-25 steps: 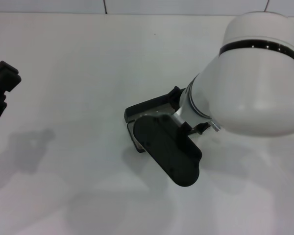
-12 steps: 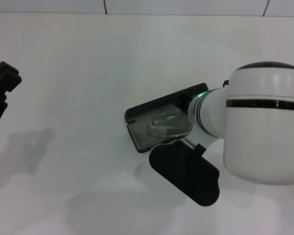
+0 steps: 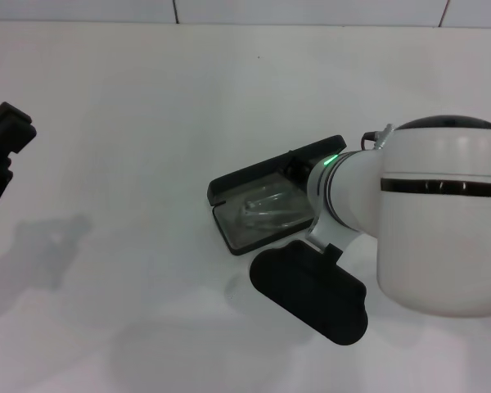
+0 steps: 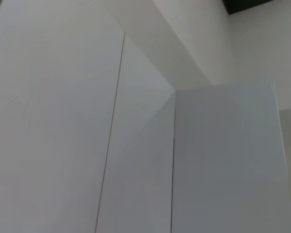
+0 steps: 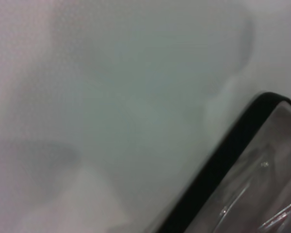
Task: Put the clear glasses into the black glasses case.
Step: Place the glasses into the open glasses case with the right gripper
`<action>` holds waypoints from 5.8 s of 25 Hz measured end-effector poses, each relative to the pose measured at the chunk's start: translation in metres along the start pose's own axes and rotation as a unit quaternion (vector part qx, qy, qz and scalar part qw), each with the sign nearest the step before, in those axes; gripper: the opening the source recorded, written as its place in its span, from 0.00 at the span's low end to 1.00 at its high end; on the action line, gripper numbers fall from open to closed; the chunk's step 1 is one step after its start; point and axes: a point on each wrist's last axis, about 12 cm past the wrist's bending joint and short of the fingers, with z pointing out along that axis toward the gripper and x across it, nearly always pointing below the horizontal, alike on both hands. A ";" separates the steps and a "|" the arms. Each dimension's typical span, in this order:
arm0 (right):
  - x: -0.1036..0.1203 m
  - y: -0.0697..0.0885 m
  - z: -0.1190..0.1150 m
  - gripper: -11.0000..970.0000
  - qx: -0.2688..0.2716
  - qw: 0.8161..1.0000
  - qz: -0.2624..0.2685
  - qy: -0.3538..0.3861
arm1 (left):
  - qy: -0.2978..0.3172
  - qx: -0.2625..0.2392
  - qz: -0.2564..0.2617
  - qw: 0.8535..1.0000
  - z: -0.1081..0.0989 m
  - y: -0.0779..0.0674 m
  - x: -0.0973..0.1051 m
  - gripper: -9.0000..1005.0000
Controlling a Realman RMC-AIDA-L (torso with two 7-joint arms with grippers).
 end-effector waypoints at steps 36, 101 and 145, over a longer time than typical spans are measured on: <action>-0.006 0.006 0.009 0.15 0.014 1.000 -0.023 -0.003 | 0.004 -0.010 -0.001 1.000 -0.004 -0.002 0.002 0.10; -0.010 0.010 -0.004 0.36 0.056 0.996 0.032 -0.063 | 0.010 -0.012 -0.005 1.000 -0.008 -0.007 0.005 0.10; 0.002 0.026 0.011 0.35 0.118 0.988 -0.068 -0.070 | 0.009 -0.017 -0.006 1.000 -0.010 -0.006 0.004 0.10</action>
